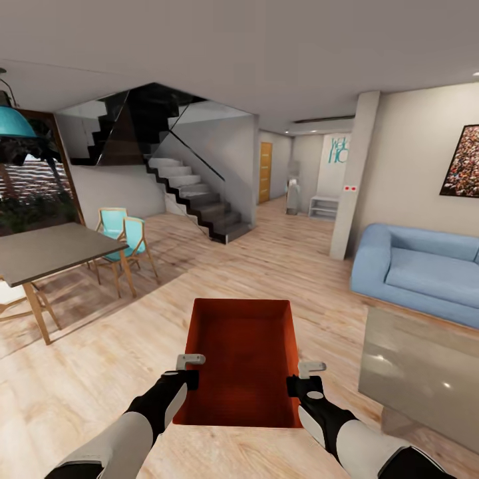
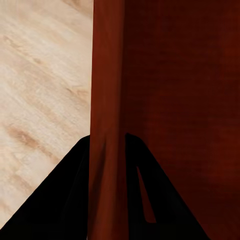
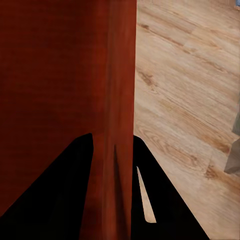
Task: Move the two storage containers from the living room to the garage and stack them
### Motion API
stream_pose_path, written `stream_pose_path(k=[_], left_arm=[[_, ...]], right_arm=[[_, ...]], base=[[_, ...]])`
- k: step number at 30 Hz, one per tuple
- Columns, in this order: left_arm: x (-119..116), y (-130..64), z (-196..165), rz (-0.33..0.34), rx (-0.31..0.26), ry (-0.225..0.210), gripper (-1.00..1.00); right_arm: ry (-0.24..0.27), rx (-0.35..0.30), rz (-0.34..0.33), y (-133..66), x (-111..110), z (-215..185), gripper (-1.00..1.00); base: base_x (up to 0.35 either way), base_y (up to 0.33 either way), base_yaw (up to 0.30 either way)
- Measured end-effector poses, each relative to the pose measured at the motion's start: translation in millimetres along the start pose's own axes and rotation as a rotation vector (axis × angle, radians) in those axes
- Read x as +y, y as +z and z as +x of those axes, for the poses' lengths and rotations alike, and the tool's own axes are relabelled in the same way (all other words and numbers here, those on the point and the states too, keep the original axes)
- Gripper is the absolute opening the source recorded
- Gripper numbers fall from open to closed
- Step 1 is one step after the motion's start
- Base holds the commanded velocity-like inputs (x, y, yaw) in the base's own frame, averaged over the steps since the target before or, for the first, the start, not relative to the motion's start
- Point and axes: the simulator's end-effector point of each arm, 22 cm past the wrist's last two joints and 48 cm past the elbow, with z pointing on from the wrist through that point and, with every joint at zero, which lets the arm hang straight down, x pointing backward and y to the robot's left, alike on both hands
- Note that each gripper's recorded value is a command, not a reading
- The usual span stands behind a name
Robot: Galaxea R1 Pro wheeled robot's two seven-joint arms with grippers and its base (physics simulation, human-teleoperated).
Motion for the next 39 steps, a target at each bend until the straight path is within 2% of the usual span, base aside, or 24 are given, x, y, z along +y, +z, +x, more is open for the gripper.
stream_pose_path(k=[39], left_arm=[[-1.2, 0.2, 3.7, 0.000, 0.008, 0.003, -1.00]], right_arm=[[0.000, 0.009, -0.002, 0.0, -0.9, 4.7, -1.00]], base=[[0.317, 0.095, -0.001]])
